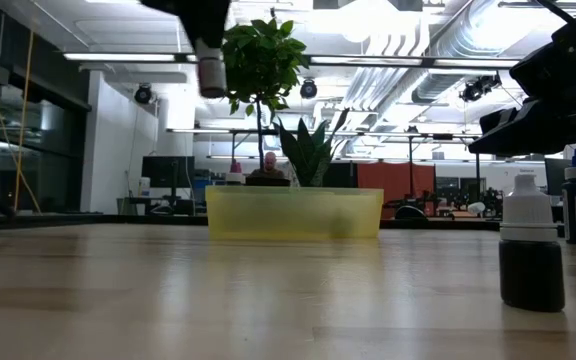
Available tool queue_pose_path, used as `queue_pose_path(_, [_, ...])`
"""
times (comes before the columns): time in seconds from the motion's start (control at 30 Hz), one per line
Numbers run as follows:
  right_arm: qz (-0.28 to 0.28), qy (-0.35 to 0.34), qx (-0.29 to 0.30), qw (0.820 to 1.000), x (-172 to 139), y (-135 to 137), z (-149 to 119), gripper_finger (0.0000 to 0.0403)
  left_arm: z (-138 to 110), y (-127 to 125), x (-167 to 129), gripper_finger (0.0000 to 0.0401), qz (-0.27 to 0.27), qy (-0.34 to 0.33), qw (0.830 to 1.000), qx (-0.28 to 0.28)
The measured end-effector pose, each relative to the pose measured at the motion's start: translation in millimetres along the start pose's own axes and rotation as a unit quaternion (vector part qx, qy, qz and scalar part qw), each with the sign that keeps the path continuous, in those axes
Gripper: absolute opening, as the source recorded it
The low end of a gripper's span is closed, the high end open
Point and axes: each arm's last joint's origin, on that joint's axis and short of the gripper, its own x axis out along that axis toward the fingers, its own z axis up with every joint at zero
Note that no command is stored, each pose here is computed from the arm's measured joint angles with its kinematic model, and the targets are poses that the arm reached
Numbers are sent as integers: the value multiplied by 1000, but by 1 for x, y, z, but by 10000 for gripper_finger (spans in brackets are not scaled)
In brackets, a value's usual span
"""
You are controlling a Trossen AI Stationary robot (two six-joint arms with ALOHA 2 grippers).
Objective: Pick & Place food coloring
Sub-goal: Put the small black food coloring bottle into the yellow bin
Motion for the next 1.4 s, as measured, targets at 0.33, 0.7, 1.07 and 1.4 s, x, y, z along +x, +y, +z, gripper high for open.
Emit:
queue_pose_path(0.33, [0,0,0,1000,0,0,0,0,64,60,-14,22,58,-27,996,55])
queue_pose_path(0.7, [0,0,0,1000,0,0,0,0,130,126,-6,25,74,-54,985,147])
queue_pose_path(1.07, [0,1,0,1000,0,0,0,0,172,154,28,25,60,-63,975,203])
queue_pose_path(1.4, [1,2,0,1000,0,0,0,0,200,170,59,26,33,-81,986,141])
